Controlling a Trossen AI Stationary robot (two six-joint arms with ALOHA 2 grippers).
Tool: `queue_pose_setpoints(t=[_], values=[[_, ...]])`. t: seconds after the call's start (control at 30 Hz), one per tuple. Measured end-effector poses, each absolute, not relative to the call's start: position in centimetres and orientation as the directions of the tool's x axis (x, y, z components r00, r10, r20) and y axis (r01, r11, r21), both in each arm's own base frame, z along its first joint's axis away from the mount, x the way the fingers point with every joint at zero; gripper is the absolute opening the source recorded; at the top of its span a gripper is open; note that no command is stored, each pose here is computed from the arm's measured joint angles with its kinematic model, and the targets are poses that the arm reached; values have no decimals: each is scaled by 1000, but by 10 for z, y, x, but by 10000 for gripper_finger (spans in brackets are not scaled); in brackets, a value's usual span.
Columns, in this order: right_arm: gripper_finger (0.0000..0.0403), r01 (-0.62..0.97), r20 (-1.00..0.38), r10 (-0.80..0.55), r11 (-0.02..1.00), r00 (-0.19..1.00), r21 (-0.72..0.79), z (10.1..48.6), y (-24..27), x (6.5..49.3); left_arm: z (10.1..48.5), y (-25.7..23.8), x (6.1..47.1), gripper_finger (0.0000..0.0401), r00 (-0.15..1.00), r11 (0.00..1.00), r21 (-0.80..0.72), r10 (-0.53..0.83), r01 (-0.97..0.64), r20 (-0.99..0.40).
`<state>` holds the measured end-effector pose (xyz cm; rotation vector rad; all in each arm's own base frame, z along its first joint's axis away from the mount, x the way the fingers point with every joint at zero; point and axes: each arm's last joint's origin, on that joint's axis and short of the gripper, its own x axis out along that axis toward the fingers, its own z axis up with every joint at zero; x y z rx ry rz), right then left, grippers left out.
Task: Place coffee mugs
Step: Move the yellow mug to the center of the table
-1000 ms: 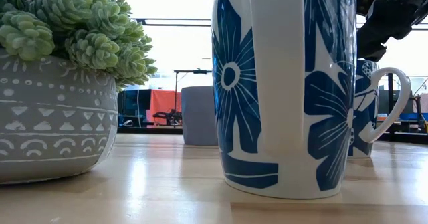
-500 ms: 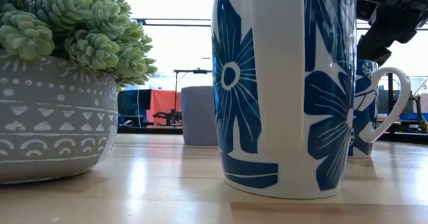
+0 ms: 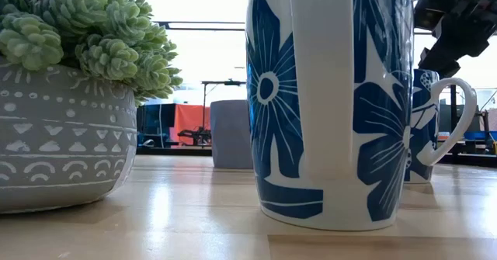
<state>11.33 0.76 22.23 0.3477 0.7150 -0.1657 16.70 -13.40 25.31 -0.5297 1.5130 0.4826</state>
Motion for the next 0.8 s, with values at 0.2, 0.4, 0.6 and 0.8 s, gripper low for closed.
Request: queue_pose_setpoints(t=[0.2, 0.4, 0.6, 0.8], values=[[154, 283, -677, -75, 938, 732, 202, 221, 6, 112, 264, -90, 196, 14, 120, 787, -56, 23, -615, -993], [154, 295, -693, -85, 937, 716, 189, 219, 6, 110, 289, -41, 227, 14, 210, 805, -37, 109, -592, -972], [154, 313, -693, -88, 927, 715, 205, 219, 6, 110, 310, -9, 269, 14, 247, 825, -26, 139, -564, -959], [154, 346, -693, -87, 906, 716, 243, 219, 6, 110, 311, -4, 330, 14, 257, 880, -13, 125, -475, -958]])
